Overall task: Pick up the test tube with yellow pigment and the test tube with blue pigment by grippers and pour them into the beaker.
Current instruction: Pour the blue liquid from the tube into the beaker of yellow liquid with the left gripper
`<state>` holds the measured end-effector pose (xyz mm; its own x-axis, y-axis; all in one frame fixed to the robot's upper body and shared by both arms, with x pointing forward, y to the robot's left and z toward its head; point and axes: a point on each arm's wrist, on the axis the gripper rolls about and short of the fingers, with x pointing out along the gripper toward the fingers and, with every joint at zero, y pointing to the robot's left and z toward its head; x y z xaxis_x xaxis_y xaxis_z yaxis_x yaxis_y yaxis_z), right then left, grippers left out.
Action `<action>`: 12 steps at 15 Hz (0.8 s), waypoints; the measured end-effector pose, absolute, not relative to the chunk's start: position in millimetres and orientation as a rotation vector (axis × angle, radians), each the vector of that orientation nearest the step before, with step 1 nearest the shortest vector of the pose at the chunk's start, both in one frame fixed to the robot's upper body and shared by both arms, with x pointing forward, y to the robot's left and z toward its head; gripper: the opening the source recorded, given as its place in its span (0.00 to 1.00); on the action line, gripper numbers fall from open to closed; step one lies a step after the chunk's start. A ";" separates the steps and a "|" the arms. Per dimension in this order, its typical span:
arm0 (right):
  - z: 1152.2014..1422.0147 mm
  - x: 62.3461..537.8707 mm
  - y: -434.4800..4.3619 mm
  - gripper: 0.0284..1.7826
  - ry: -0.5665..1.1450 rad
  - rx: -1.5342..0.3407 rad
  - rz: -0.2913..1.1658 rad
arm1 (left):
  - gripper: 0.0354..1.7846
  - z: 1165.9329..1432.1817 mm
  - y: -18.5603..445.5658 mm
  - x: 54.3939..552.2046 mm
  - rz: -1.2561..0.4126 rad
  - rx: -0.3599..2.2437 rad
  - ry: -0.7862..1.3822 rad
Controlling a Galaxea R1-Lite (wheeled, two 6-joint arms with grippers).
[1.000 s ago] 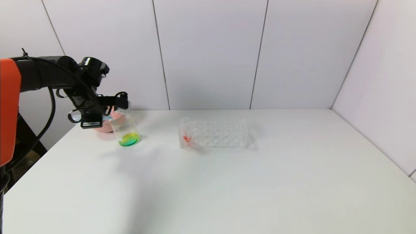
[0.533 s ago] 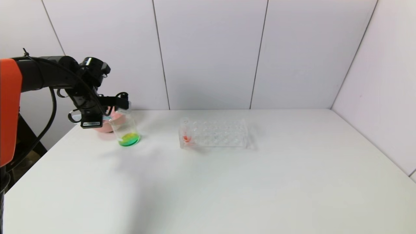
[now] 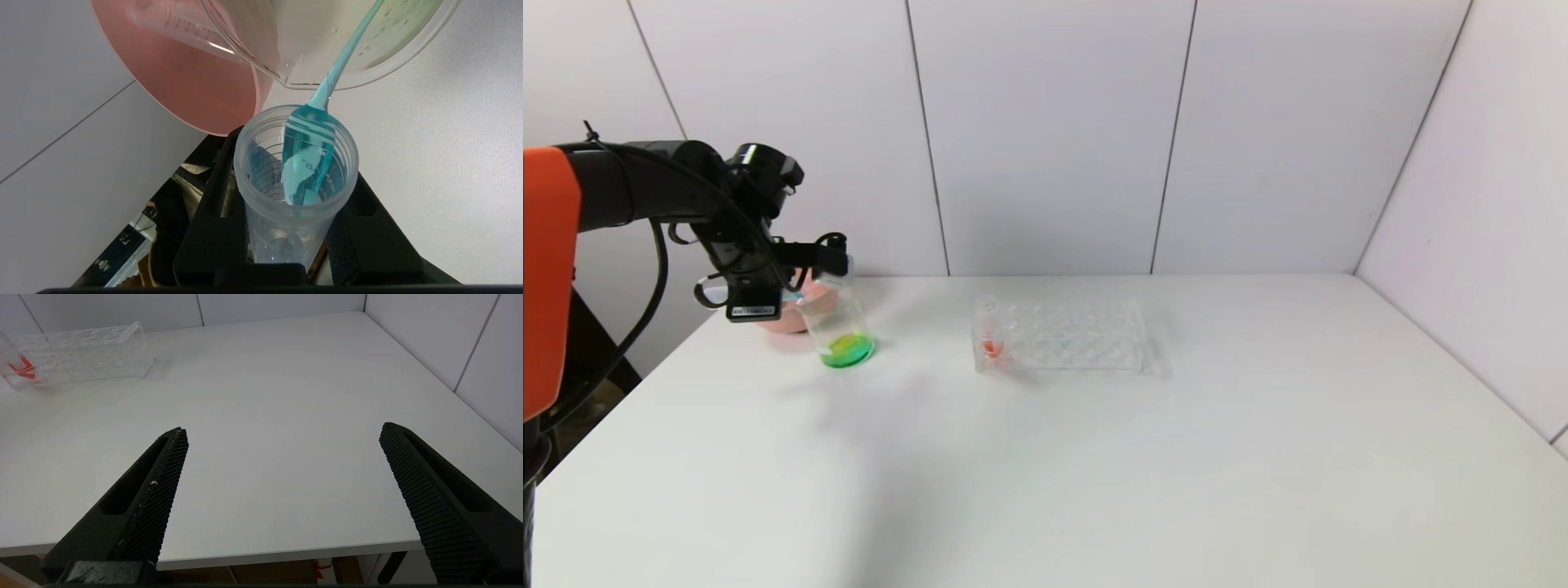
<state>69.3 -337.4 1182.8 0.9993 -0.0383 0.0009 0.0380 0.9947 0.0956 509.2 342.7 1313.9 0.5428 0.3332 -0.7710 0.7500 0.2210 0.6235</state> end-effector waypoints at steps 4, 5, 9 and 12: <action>1182.8 69.3 -337.4 0.96 -0.003 0.096 -0.038 | 0.28 1314.1 342.1 509.1 -0.359 1.397 1.040; 1182.8 69.3 -337.4 0.96 -0.003 0.096 -0.038 | 0.28 1314.3 341.7 509.1 -0.357 1.400 1.040; 1182.8 69.3 -337.4 0.96 -0.003 0.096 -0.038 | 0.28 1315.6 340.4 509.1 -0.345 1.420 1.042; 1182.8 69.3 -337.4 0.96 -0.003 0.096 -0.038 | 0.28 1316.3 339.6 510.0 -0.335 1.435 1.038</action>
